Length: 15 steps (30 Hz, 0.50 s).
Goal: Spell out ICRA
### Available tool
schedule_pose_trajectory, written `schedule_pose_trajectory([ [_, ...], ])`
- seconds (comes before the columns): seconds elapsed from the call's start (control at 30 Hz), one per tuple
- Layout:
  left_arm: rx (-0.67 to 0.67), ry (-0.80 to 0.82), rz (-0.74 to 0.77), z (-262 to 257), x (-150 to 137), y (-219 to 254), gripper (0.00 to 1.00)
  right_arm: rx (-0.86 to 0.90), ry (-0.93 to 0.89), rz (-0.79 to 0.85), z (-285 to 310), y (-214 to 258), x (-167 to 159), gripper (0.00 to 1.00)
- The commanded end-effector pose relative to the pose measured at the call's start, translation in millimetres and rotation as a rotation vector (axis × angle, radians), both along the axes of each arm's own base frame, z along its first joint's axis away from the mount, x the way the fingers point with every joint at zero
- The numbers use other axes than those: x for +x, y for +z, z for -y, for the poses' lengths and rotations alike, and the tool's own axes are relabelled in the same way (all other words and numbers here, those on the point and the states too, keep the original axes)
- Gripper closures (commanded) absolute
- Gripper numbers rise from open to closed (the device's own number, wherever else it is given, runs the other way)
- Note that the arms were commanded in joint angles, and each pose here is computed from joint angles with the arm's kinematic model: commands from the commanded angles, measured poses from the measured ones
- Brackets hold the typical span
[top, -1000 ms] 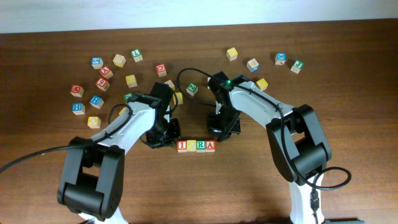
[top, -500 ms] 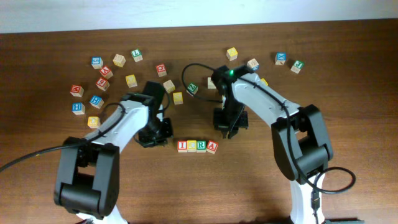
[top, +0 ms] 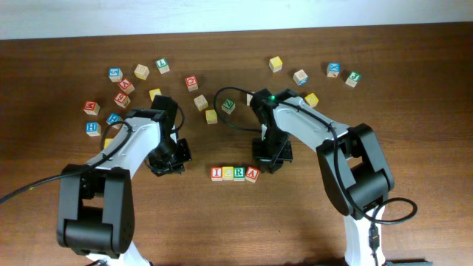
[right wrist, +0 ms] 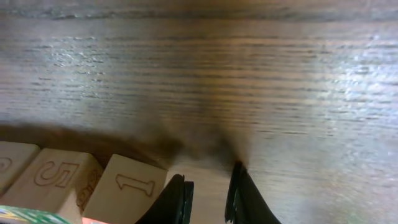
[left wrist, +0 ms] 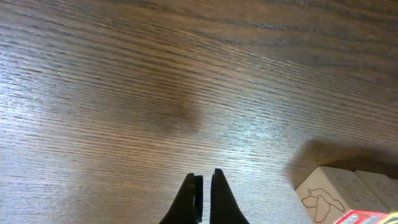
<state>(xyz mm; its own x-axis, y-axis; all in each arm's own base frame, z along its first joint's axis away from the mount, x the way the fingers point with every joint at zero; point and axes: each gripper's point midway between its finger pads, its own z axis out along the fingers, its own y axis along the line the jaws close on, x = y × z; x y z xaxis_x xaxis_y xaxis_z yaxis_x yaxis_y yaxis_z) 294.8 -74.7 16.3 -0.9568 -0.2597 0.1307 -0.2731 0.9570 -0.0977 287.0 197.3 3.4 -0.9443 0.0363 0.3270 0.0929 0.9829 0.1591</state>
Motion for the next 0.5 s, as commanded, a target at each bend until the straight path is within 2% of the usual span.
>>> schedule_pose_trajectory([
  [0.0,-0.050,-0.062,0.050,22.7,3.9,10.8,1.00,0.030,-0.022,0.008,-9.1,-0.4,0.2,0.86],
  [0.1,-0.056,-0.098,0.053,40.2,0.0,10.7,1.00,0.105,-0.030,0.018,-23.7,1.8,4.5,0.87],
  [0.47,-0.087,-0.141,0.059,59.4,-3.8,11.6,1.00,0.158,-0.034,0.044,-33.4,3.4,12.4,0.87],
])
